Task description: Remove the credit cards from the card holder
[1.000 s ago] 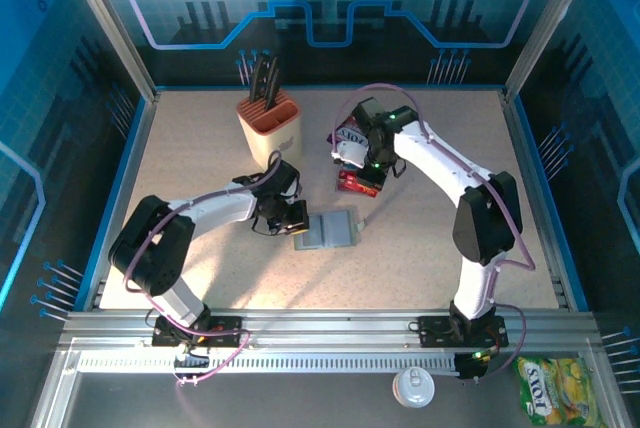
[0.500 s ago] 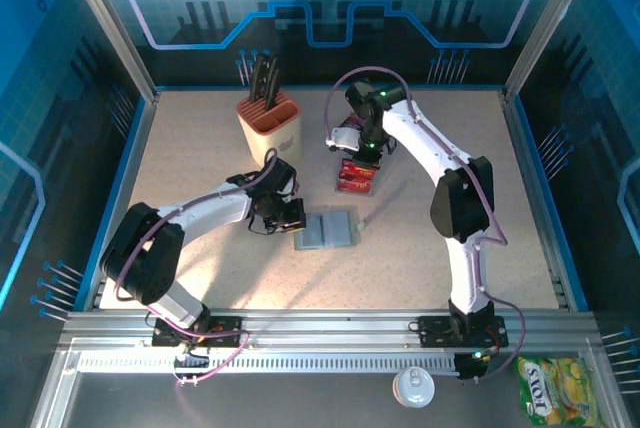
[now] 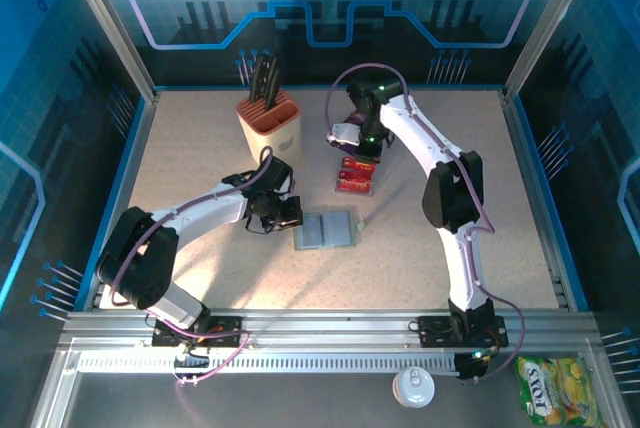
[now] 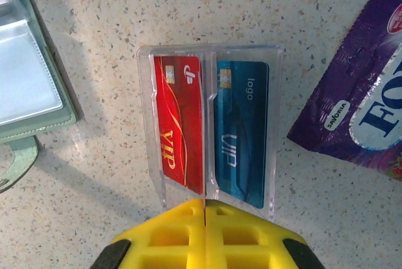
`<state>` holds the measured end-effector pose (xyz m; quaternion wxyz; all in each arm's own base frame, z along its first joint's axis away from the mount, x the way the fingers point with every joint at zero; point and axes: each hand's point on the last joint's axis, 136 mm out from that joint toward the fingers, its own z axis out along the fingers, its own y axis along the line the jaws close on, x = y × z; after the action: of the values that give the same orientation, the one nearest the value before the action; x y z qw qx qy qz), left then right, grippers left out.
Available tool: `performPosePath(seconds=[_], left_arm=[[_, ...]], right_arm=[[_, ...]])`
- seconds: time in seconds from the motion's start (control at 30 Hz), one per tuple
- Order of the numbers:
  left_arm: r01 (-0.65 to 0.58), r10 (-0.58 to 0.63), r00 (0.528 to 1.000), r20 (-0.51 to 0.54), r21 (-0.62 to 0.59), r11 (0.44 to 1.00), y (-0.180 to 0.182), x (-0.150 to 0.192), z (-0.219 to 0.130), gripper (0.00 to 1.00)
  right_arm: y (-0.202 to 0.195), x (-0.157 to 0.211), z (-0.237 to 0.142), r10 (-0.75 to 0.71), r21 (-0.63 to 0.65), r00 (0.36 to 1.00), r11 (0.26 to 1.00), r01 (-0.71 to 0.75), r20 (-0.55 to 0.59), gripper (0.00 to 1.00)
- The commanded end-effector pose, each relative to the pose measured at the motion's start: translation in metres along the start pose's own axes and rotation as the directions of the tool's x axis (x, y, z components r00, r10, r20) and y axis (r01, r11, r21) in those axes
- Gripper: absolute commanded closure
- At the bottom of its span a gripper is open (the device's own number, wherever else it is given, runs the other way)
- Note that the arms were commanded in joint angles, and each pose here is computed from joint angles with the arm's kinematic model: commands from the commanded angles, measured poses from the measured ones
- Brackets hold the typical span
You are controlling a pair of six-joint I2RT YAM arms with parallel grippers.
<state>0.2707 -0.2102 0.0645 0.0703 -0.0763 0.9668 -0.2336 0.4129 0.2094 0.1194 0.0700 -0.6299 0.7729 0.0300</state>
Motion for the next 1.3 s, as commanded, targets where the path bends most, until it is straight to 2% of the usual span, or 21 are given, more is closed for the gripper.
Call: performPosePath(seconds=[0.0, 0.3, 0.47, 0.7, 0.93, 1.07, 1.27], left_arm=[[0.031, -0.031, 1.000, -0.001, -0.021, 0.999, 0.008, 0.005, -0.003, 0.91], [0.031, -0.031, 0.999, -0.013, -0.038, 0.999, 0.012, 0.006, 0.000, 0.91], [0.032, -0.032, 0.999, -0.014, -0.041, 0.999, 0.013, 0.007, 0.000, 0.91], [0.035, -0.036, 0.999, -0.014, -0.037, 0.999, 0.014, 0.009, 0.000, 0.91], [0.052, -0.052, 0.999, -0.015, -0.015, 0.999, 0.014, 0.011, 0.004, 0.91], [0.057, -0.057, 0.998, -0.016, -0.006, 0.998, 0.014, 0.012, 0.007, 0.93], [0.079, -0.079, 0.997, -0.005, 0.018, 0.997, 0.017, 0.015, 0.011, 0.95]], right_arm=[[0.005, 0.005, 0.012, -0.005, -0.062, 1.000, 0.998, 0.003, -0.020, 1.00], [0.008, 0.003, 0.026, 0.016, -0.091, 1.000, 0.996, -0.018, -0.019, 0.96], [0.003, 0.001, 0.023, 0.026, -0.062, 1.000, 0.998, -0.027, -0.017, 0.82], [0.004, -0.006, 0.006, 0.070, -0.022, 0.997, 0.997, -0.070, 0.031, 0.82], [0.015, -0.026, -0.007, 0.185, 0.072, 0.970, 0.978, -0.198, 0.160, 0.83], [0.035, -0.045, -0.015, 0.273, 0.052, 0.917, 0.953, -0.299, 0.290, 0.83], [0.062, -0.066, -0.018, 0.490, -0.113, 0.731, 0.858, -0.501, 0.476, 0.83]])
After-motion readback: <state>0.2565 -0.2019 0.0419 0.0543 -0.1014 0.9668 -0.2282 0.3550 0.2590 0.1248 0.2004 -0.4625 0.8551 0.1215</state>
